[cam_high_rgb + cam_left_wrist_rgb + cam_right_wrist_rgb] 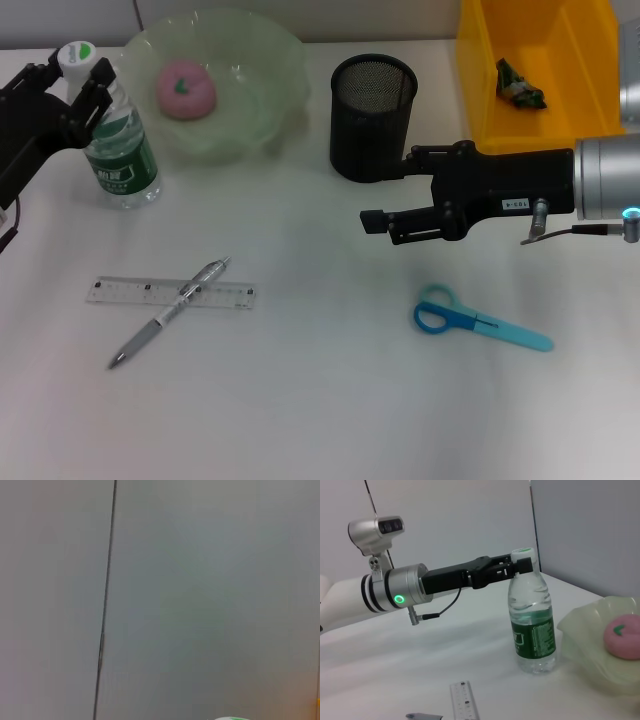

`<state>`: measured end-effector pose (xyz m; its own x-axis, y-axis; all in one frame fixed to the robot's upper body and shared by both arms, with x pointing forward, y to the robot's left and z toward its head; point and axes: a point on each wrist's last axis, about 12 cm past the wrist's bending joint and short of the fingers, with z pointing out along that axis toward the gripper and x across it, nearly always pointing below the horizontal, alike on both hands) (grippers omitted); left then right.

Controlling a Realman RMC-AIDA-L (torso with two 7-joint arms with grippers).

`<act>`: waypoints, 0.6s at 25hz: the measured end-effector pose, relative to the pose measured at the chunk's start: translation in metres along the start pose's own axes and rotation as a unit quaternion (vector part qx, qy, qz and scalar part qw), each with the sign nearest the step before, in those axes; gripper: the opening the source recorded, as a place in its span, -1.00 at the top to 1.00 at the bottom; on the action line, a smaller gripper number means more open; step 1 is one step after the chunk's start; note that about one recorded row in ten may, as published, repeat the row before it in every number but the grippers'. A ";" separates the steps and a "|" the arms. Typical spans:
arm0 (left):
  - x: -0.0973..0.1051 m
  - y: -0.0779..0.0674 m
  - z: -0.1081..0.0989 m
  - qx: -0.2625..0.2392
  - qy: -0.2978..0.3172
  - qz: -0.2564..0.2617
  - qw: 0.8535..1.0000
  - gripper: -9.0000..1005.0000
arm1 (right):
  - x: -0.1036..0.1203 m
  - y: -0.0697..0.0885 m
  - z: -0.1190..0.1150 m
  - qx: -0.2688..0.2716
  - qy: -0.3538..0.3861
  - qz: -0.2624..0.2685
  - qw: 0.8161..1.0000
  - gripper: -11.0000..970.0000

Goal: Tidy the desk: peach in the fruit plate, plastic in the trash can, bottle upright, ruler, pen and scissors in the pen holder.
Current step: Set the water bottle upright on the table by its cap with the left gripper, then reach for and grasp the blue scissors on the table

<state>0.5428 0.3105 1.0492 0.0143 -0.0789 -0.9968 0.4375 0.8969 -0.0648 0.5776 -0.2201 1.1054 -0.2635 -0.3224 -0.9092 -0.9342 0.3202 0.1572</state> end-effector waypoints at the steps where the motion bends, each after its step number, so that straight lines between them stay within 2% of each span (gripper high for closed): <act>1: 0.000 0.000 0.000 0.000 0.000 0.000 1.000 -0.01 | 0.000 0.000 0.000 0.000 0.000 0.000 1.000 -0.67; 5: 0.000 0.000 0.000 0.000 0.001 -0.001 1.000 -0.04 | 0.000 0.000 0.000 0.000 0.000 0.000 1.000 -0.67; 10: -0.001 -0.001 -0.002 0.005 -0.007 -0.004 1.000 -0.34 | 0.000 0.000 0.000 0.000 -0.001 0.001 1.000 -0.67; 14: -0.007 -0.002 -0.004 0.018 -0.027 -0.016 0.999 -0.33 | 0.000 0.000 0.000 0.000 -0.002 0.001 1.000 -0.67; 15: -0.017 0.000 -0.011 0.034 -0.059 -0.049 0.996 -0.33 | 0.000 0.000 0.000 0.001 -0.003 0.002 1.000 -0.67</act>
<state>0.5330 0.3170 1.0654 0.0720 -0.2198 -0.9729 0.5014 0.8512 -0.1552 0.5778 -0.2206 1.1057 -0.2660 -0.3161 -0.9107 -0.9325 0.3239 0.1600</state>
